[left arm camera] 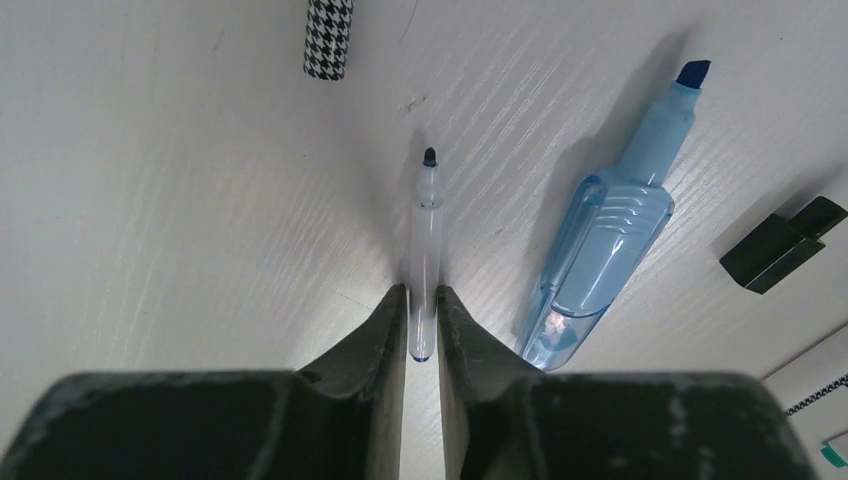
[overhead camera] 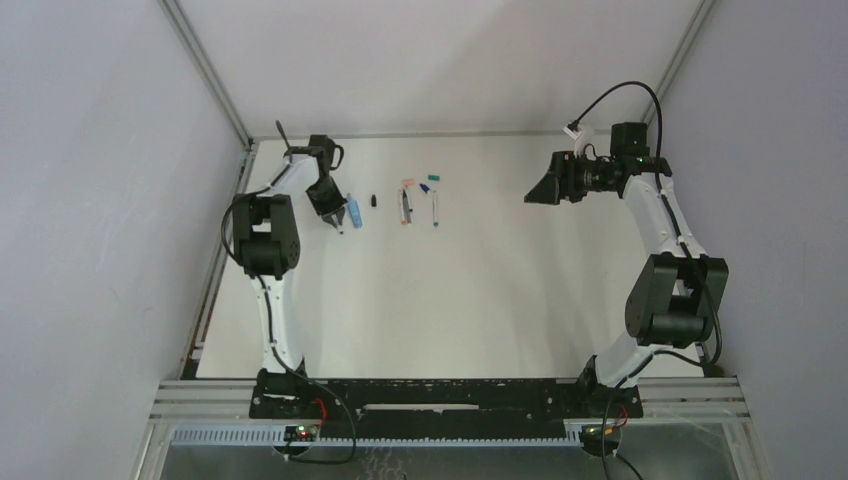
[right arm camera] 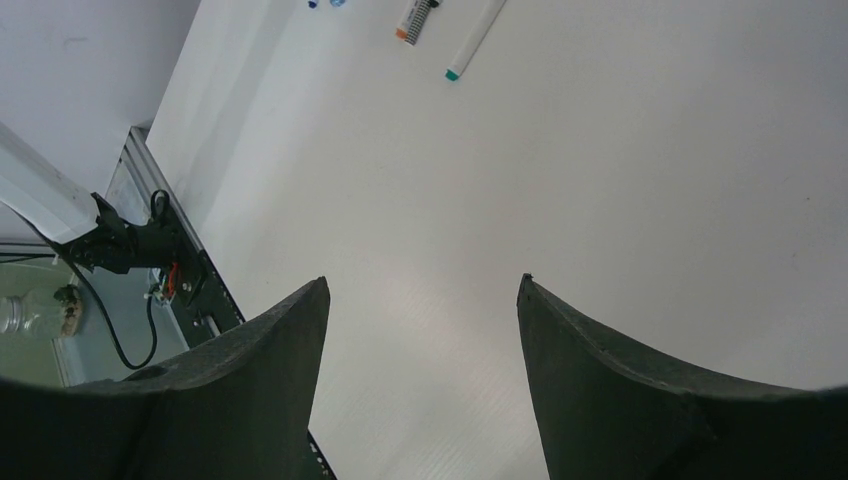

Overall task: Insert the pens into the pen caps
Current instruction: Pick up the pen from the center of the board.

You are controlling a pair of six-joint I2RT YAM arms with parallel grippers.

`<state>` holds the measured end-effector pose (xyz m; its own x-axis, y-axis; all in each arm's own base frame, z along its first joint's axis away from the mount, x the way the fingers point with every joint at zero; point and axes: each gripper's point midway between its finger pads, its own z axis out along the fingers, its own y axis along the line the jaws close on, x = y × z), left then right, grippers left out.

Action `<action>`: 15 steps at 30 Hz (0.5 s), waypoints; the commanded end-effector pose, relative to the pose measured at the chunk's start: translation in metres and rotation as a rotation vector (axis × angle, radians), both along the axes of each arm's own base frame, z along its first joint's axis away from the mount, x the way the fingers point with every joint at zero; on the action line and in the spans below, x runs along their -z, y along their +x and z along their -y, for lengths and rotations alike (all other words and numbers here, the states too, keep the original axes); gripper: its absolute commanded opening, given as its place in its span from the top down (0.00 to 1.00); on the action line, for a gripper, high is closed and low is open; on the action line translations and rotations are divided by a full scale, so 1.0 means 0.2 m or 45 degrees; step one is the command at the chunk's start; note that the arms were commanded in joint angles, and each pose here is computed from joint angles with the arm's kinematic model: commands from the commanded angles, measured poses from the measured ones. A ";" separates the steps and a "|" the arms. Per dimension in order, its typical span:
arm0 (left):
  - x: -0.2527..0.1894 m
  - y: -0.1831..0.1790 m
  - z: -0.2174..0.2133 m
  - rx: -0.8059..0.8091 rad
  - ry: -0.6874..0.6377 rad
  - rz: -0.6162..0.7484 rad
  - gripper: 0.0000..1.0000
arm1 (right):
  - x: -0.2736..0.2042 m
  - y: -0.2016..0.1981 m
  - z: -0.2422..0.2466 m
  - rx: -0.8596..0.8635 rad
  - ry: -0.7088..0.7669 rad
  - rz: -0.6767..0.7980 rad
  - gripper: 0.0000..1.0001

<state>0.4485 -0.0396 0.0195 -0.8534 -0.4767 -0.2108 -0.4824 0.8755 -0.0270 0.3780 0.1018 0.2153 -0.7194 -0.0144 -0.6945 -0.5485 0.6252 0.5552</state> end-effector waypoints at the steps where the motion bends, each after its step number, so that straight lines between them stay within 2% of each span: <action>1: -0.08 -0.02 0.04 0.003 -0.037 0.027 0.82 | -0.16 -0.01 0.00 -0.008 0.032 0.103 0.24; 4: -0.08 -0.04 0.07 0.019 -0.058 0.012 0.88 | -0.17 -0.01 0.00 -0.003 0.037 0.108 0.24; 10: -0.04 -0.17 0.17 0.088 -0.092 -0.032 0.95 | -0.18 -0.02 0.01 0.001 0.045 0.109 0.24; 15: -0.09 -0.28 0.20 0.110 -0.089 0.036 1.00 | -0.16 -0.02 0.00 -0.012 0.053 0.100 0.24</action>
